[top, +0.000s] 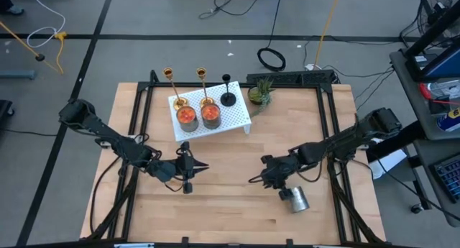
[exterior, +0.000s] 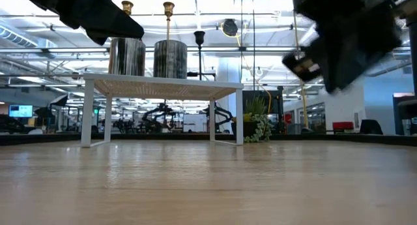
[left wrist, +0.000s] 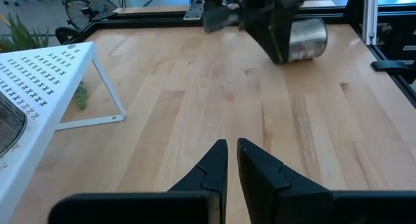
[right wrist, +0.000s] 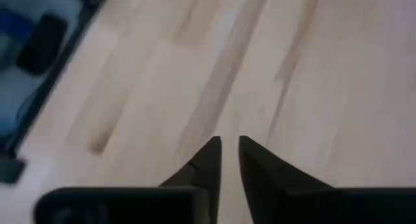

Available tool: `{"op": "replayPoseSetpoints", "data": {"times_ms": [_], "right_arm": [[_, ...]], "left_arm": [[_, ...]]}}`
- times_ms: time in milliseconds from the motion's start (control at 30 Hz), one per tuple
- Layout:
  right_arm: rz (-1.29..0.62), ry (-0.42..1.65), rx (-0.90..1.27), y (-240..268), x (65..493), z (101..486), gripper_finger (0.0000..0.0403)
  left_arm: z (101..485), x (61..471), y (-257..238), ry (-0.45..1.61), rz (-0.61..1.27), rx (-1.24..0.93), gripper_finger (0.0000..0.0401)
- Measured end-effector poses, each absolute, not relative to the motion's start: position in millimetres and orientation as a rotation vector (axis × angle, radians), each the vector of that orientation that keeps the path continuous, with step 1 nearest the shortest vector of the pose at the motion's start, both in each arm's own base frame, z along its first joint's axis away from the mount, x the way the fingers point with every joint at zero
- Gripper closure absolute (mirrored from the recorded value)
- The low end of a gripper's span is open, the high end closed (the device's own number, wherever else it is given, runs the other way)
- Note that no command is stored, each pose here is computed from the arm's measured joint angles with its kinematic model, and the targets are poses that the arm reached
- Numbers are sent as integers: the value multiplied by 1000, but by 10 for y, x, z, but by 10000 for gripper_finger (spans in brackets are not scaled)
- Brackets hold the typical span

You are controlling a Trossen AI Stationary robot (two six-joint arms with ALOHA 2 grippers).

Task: Pick & Place candle stick holders
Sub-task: Put the brown scented candle on the shelf

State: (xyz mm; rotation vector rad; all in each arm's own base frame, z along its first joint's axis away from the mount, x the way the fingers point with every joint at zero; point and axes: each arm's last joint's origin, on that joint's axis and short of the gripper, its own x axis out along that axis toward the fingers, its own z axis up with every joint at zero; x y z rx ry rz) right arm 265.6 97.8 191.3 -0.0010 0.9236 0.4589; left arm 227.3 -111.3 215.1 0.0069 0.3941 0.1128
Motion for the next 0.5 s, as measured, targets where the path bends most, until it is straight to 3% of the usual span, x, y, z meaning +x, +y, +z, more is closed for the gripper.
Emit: {"op": "replayPoseSetpoints", "data": {"times_ms": [300, 500], "right_arm": [[40, 1121, 238, 727, 2088, 2267, 254], [-244, 1299, 496, 616, 1658, 2369, 225]], "left_arm": [[2153, 2274, -1115, 392, 117, -31, 361], [2155, 2274, -1117, 390, 117, -51, 361]]}}
